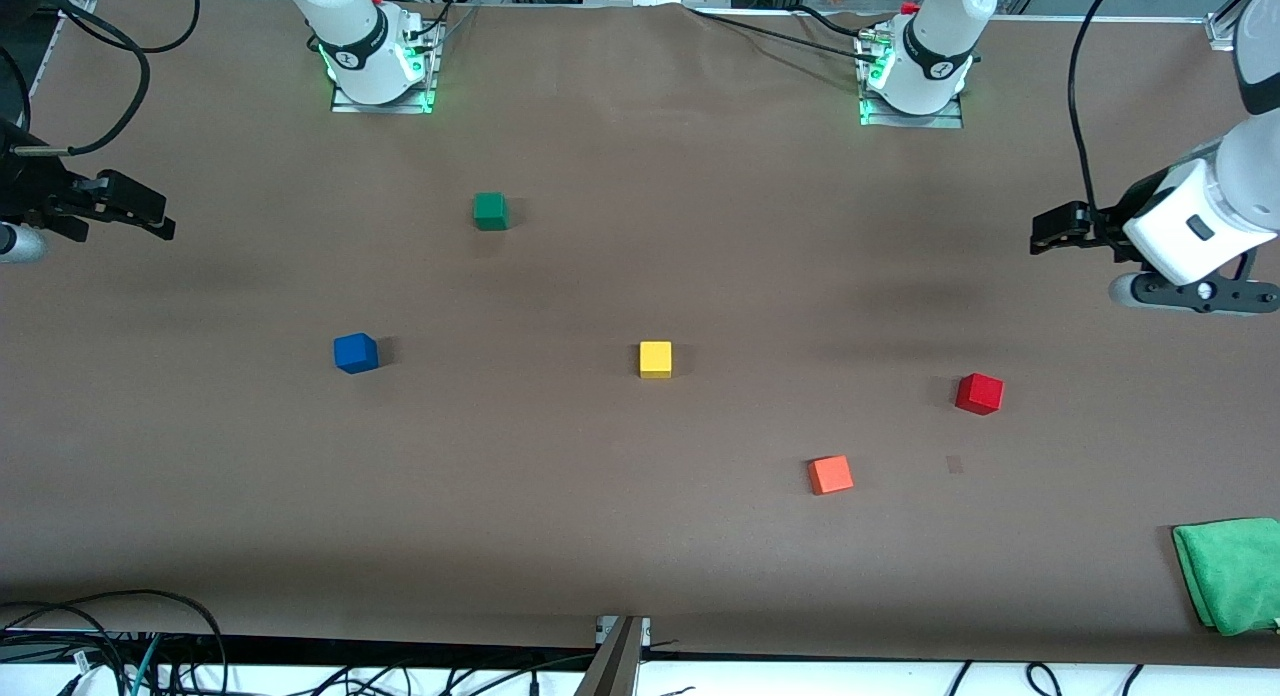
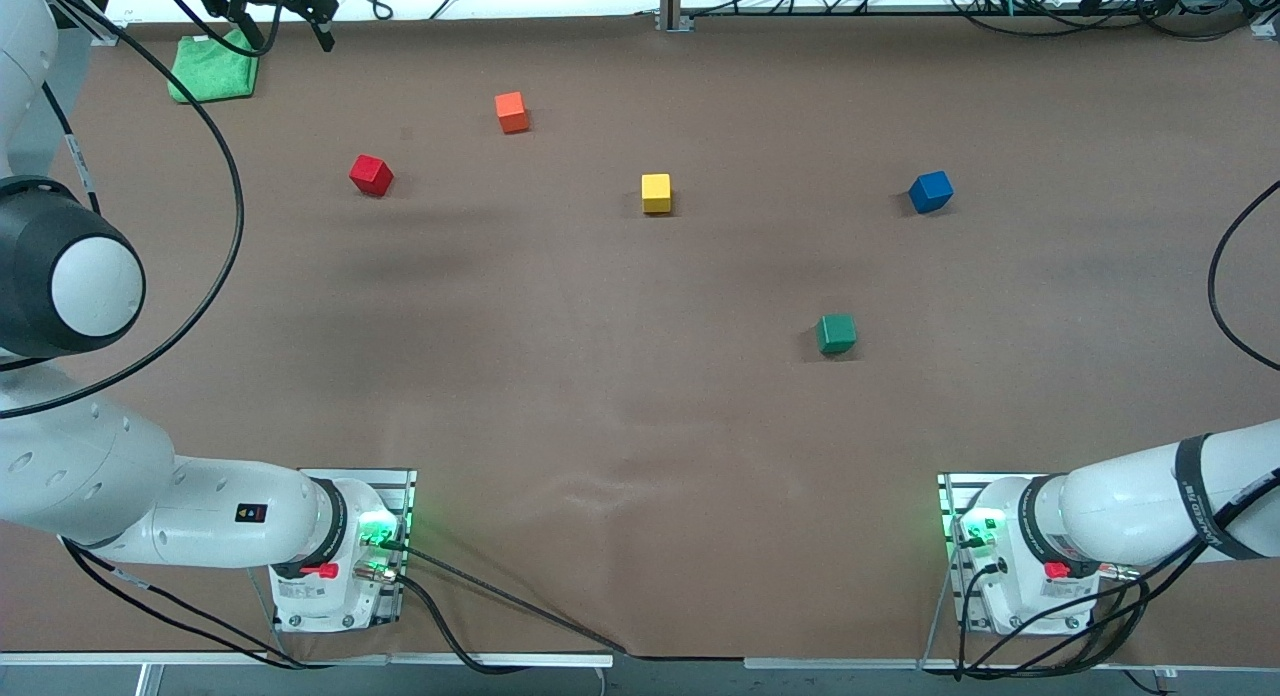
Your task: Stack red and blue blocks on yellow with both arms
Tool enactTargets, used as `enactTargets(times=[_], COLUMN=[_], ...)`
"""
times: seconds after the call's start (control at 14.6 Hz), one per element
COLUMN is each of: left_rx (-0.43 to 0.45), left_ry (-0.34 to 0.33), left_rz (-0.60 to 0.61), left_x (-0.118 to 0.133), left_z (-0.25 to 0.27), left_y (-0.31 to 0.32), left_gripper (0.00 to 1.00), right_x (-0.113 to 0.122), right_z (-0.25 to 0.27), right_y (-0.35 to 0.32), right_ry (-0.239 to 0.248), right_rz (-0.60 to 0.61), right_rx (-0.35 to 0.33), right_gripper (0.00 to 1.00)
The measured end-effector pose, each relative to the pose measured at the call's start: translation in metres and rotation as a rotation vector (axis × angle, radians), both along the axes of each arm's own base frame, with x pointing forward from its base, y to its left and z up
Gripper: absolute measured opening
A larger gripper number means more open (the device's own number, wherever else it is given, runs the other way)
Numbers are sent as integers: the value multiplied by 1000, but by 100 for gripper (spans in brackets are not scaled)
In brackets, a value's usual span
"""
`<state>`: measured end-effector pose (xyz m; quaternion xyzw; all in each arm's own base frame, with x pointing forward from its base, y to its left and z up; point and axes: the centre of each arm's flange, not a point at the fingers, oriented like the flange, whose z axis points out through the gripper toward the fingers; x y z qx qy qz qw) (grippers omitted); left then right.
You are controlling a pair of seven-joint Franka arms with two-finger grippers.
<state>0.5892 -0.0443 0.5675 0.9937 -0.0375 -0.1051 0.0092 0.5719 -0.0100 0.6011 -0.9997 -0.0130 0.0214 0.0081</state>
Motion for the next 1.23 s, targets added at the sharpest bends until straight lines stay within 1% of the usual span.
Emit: enactTargets(times=[1.23], left_rx=[1], left_ry=[16], left_rz=[-3], left_x=[-1], left_z=[-3], left_y=[-1], left_gripper=[100], right_x=[0], right_z=[-1], right_y=[4], right_ry=[-4], right_rz=[7], right_rx=[1], right_gripper=[100])
